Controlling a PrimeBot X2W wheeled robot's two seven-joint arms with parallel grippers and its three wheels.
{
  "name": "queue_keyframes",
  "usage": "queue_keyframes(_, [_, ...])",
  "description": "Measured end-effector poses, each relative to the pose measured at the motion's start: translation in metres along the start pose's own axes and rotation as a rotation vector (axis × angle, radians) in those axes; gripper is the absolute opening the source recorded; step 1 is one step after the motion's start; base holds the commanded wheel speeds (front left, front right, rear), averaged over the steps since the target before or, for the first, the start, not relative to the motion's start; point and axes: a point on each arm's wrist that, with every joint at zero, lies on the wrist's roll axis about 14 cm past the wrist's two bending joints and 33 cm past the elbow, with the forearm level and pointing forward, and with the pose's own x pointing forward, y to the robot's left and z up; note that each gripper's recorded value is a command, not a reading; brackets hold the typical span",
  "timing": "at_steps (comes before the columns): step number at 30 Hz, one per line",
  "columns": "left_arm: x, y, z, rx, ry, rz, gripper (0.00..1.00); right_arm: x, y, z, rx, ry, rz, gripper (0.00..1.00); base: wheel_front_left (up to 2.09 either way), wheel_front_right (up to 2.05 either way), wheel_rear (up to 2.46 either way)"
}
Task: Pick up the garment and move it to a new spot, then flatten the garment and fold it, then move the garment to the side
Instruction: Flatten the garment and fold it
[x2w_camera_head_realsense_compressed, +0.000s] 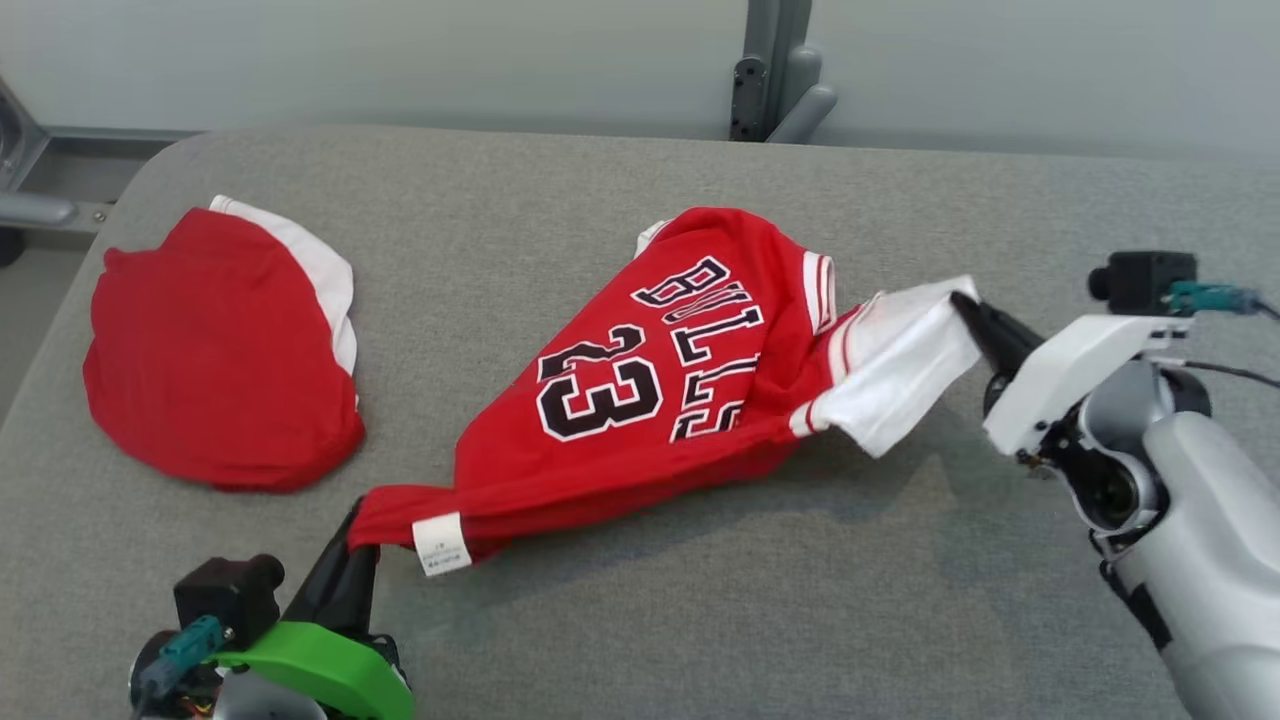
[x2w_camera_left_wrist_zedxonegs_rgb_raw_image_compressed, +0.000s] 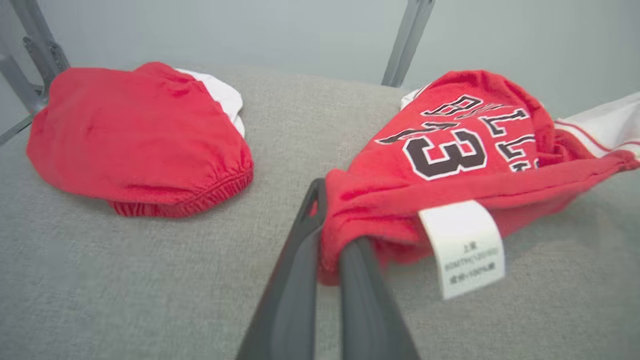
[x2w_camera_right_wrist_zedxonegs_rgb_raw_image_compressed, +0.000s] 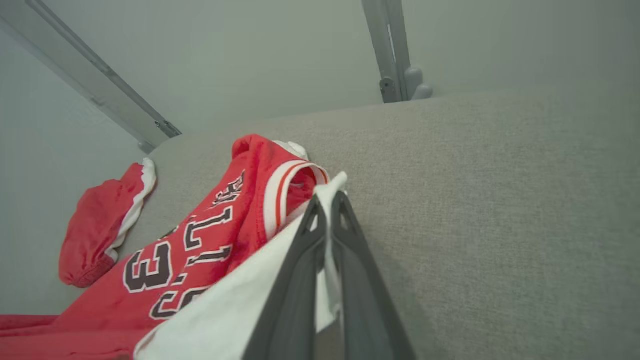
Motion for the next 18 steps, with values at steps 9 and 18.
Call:
queue_keyframes(9, [-0.010, -0.062, 0.081, 0.118, -0.095, -0.230, 0.00, -0.082, 0.003, 0.114, 0.035, -0.329, 0.044, 0.00, 0.00, 0.00, 0.00])
queue_keyframes(18, [-0.012, -0.133, 0.164, 0.364, -0.193, -0.513, 0.00, -0.170, 0.054, 0.205, -0.038, -0.637, 0.136, 0.00, 0.00, 0.00, 0.00])
